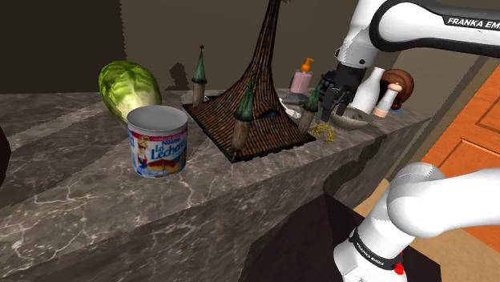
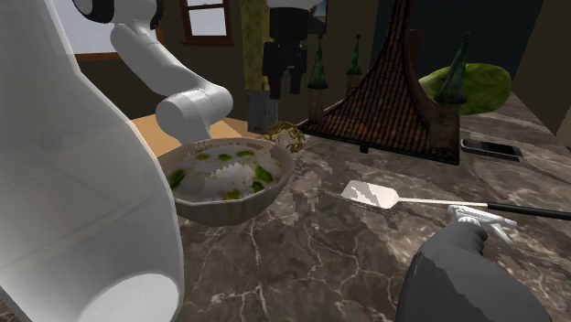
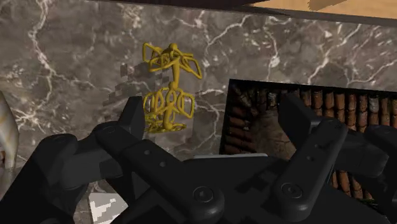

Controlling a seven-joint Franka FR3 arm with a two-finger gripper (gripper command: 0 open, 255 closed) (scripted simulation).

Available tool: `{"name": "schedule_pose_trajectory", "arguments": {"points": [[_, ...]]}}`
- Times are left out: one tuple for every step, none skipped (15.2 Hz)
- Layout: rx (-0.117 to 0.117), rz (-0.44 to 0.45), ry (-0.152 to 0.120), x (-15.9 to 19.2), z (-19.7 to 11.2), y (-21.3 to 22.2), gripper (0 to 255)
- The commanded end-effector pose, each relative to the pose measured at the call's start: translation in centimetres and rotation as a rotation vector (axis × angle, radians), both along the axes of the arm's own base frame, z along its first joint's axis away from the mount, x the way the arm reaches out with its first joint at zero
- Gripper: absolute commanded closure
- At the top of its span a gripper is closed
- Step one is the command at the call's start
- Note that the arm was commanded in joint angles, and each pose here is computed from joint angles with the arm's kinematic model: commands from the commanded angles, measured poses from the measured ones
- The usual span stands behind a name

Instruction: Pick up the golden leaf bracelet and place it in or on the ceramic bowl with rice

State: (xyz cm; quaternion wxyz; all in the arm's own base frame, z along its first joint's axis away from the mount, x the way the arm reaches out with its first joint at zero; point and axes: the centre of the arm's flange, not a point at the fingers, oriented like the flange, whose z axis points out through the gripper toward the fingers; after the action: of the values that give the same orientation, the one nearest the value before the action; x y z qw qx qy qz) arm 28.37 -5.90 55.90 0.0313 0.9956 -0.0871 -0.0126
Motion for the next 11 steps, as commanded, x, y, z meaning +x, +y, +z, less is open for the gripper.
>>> {"name": "schedule_pose_trajectory", "arguments": {"points": [[0.023,-0.045,-0.019,0.2,-1.4,-3.1,0],[0.034,-0.067,-0.028,0.0,-2.0,-4.5,0],[0.046,-0.089,-0.037,-0.2,-2.6,-5.8,0],[0.051,-0.099,-0.041,-0.3,-2.8,-6.4,0],[0.051,-0.099,-0.041,-0.3,-3.4,-6.4,0],[0.051,-0.099,-0.041,-0.3,-3.9,-6.4,0],[0.051,-0.099,-0.041,-0.3,-4.4,-6.4,0],[0.051,-0.099,-0.041,-0.3,-4.9,-6.5,0],[0.051,-0.099,-0.041,-0.3,-5.5,-6.5,0],[0.051,-0.099,-0.041,-0.3,-6.0,-6.5,0],[0.051,-0.099,-0.041,-0.3,-6.5,-6.5,0]]}}
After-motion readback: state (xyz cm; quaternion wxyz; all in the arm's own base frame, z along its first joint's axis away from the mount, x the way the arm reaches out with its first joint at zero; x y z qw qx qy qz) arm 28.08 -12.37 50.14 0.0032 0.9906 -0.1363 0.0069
